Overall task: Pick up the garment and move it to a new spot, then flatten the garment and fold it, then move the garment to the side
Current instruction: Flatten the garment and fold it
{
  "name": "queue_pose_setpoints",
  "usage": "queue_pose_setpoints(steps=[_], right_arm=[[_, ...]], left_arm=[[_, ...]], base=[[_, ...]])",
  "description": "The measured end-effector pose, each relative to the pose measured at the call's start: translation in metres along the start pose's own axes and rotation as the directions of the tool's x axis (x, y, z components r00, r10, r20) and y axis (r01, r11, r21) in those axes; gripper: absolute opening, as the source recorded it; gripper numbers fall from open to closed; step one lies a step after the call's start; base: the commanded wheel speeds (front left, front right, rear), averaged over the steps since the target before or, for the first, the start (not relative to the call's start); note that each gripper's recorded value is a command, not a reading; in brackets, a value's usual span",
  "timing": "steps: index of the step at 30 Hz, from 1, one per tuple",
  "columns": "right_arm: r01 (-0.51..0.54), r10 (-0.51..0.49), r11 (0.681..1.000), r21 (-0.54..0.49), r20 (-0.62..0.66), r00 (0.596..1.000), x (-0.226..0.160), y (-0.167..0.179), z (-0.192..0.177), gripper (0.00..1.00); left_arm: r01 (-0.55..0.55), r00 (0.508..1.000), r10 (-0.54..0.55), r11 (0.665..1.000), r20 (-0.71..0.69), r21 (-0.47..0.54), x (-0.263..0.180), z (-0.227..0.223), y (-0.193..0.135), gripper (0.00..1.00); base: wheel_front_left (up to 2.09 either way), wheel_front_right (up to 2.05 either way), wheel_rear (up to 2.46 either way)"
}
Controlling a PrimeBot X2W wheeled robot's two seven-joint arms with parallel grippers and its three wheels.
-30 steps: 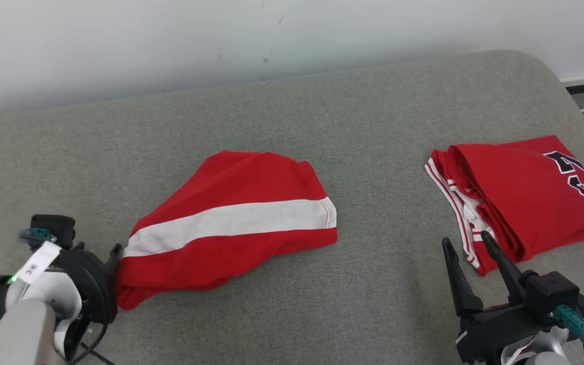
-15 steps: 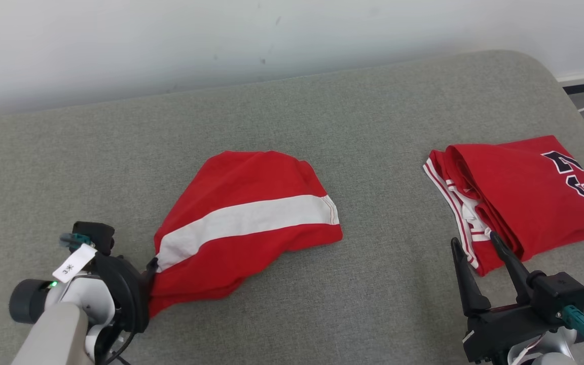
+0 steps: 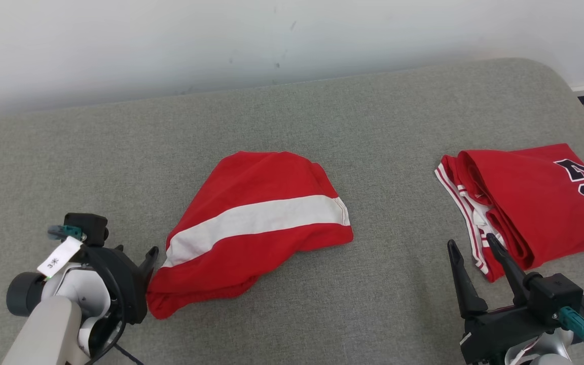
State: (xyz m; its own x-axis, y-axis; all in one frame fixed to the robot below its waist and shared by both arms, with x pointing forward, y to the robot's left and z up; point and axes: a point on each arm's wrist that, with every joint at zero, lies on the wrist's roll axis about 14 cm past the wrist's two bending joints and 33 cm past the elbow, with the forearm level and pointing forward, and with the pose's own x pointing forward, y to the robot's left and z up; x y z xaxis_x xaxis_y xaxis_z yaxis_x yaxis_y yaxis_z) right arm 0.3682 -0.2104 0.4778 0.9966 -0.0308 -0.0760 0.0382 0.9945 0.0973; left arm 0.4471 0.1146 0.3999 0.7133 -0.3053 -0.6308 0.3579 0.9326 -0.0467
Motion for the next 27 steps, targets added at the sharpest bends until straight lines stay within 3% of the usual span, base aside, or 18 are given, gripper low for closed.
queue_pose_setpoints(steps=[11,22,23,24,25,27], right_arm=[[-0.001,0.001,1.0,0.0,-0.003,1.0,0.0,0.0,-0.001,1.0],[0.005,-0.005,1.0,0.0,-0.011,1.0,0.0,-0.002,-0.003,1.0],[0.006,-0.006,1.0,0.0,-0.011,1.0,0.0,-0.002,-0.004,1.0],[0.006,-0.006,1.0,-0.001,-0.012,1.0,0.0,-0.002,-0.004,1.0],[0.007,-0.007,1.0,-0.001,-0.013,1.0,0.0,-0.002,-0.004,1.0],[0.007,-0.007,1.0,-0.001,-0.014,1.0,0.0,-0.002,-0.005,1.0]], left_arm=[[0.069,0.997,-0.068,0.997,0.031,-0.044,0.001,0.01,-0.024,1.0],[0.099,0.993,-0.101,0.995,-0.054,-0.031,0.004,-0.013,-0.036,1.0],[0.1,0.993,-0.102,0.995,-0.056,-0.03,0.005,-0.013,-0.037,0.86],[0.101,0.993,-0.103,0.994,-0.061,-0.029,0.005,-0.014,-0.037,0.2],[0.102,0.993,-0.103,0.994,-0.061,-0.03,0.005,-0.014,-0.037,0.0],[0.103,0.993,-0.104,0.994,-0.063,-0.03,0.006,-0.015,-0.037,0.0]], base=[[0.0,0.0,0.0],[0.0,0.0,0.0],[0.0,0.0,0.0],[0.0,0.0,0.0],[0.0,0.0,0.0],[0.0,0.0,0.0]])
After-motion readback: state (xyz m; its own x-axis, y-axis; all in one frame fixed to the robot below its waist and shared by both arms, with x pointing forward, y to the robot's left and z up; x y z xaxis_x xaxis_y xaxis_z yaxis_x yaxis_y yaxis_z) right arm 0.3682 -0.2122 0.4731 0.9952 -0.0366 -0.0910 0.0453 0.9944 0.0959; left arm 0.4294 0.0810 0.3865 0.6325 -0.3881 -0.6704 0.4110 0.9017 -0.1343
